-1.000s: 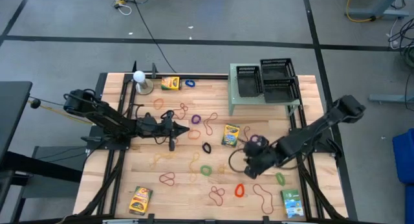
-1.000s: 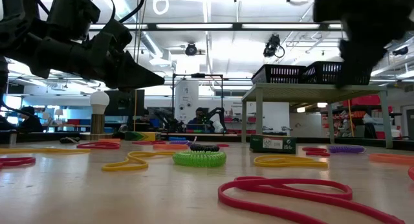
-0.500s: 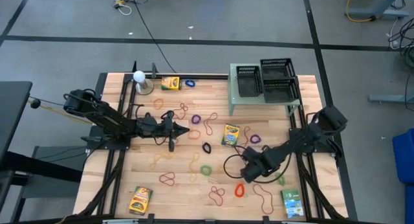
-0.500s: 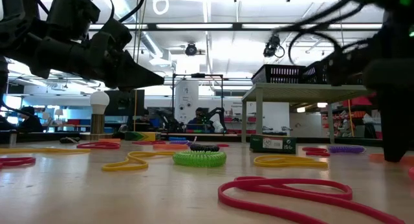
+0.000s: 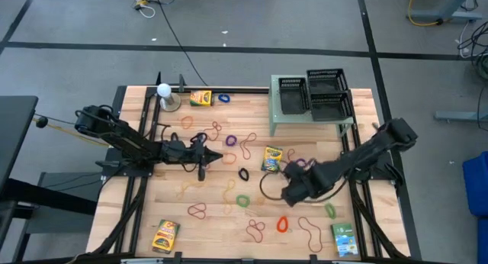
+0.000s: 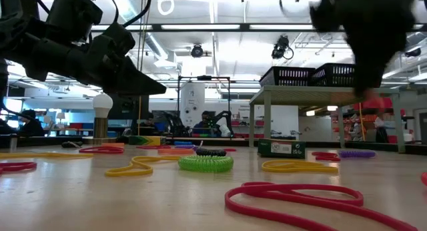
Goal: Pick & Place Office Desk Supplies
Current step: Put the orange rubber band into the top right black bin on the shelf
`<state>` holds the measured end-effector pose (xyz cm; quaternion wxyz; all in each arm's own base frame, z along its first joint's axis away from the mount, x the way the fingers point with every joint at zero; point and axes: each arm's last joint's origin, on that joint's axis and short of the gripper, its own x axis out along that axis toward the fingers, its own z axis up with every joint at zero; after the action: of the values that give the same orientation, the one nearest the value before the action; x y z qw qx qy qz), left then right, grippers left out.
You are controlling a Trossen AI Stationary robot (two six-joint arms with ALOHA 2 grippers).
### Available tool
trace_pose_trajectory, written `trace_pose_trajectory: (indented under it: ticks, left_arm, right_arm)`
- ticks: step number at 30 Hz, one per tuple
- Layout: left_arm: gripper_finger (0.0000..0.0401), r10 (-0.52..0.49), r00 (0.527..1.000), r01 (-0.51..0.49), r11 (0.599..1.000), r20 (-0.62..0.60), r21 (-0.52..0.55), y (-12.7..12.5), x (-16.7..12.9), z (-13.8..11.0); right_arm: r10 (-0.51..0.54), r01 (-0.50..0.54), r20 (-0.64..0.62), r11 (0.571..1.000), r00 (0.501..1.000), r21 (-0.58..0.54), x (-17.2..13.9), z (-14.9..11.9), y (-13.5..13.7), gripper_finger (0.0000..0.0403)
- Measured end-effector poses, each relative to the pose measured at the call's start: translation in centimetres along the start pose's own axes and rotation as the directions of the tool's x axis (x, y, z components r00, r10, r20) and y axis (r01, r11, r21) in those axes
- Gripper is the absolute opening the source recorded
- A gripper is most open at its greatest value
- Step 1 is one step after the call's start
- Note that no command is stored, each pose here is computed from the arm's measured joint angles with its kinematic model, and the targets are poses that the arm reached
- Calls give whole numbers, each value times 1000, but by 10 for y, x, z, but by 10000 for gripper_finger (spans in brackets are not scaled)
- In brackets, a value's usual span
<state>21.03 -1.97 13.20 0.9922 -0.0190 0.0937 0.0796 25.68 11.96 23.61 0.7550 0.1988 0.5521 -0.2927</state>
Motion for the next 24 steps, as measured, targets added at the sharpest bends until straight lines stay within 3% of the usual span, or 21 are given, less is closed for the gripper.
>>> trace_pose_trajectory:
  ticks: [5, 11, 14, 18, 24]
  left_arm:
    - [11, 9, 1000, -11, 998, 25, 64, 1, 0, 3]
    - [11, 9, 1000, -10, 999, 22, 37, 1, 0, 2]
    - [11, 12, 1000, -13, 999, 22, 46, 2, 0, 2]
    - [11, 15, 1000, -16, 999, 17, 47, 2, 0, 2]
    - [11, 15, 1000, -16, 999, 16, 46, 2, 0, 2]
  right_arm:
    - [-61, 61, 145, 998, 987, 4, -72, 43, -34, 3]
    - [-264, 245, 309, 965, 914, 99, -127, 100, -110, 2]
    - [-349, 313, 328, 937, 878, 157, -133, 126, -157, 1]
    - [-489, 442, 246, 869, 837, 222, -121, 152, -220, 1]
    - [-390, 332, 239, 909, 889, 251, -82, 181, -291, 1]
